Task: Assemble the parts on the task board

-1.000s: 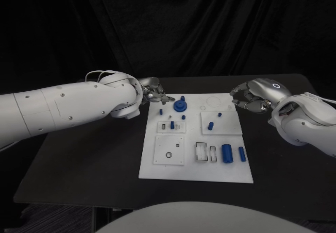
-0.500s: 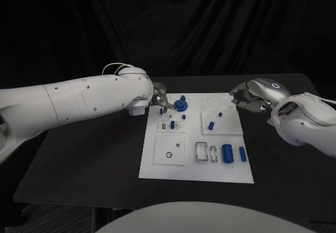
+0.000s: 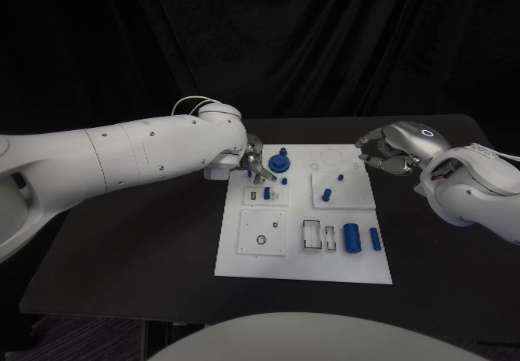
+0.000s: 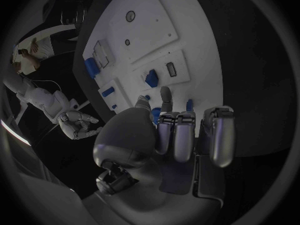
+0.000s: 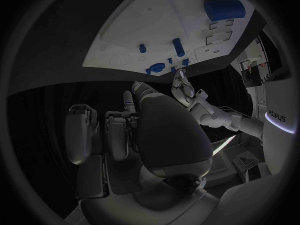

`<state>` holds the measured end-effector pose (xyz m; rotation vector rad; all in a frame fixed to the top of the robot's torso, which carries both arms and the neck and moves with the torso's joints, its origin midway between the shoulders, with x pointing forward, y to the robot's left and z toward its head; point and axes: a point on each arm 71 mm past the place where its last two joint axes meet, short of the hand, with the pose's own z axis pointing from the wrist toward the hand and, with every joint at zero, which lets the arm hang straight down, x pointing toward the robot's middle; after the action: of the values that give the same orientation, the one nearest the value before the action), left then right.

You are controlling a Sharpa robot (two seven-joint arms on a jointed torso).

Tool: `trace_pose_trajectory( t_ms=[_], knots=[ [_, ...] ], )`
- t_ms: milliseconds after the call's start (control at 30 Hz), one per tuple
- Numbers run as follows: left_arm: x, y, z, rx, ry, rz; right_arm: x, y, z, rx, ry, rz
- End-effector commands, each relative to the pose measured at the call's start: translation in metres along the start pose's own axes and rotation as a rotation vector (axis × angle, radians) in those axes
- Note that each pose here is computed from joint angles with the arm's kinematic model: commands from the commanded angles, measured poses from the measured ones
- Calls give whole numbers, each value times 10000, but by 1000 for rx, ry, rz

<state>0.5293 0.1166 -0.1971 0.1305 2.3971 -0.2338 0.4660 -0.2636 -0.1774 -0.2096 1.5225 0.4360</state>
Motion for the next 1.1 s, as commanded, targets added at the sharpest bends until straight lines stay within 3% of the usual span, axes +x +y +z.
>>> trace_pose_trajectory(
  t_ms=[33, 533, 1100],
  knots=[
    [43, -24, 11, -14, 44, 25, -3, 3, -5, 3, -14, 2],
    [66, -77, 45, 2, 30, 14, -2, 1, -7, 5, -11, 1],
    [182, -130, 86, 18, 46, 12, 0, 5, -7, 5, -9, 2]
  ],
)
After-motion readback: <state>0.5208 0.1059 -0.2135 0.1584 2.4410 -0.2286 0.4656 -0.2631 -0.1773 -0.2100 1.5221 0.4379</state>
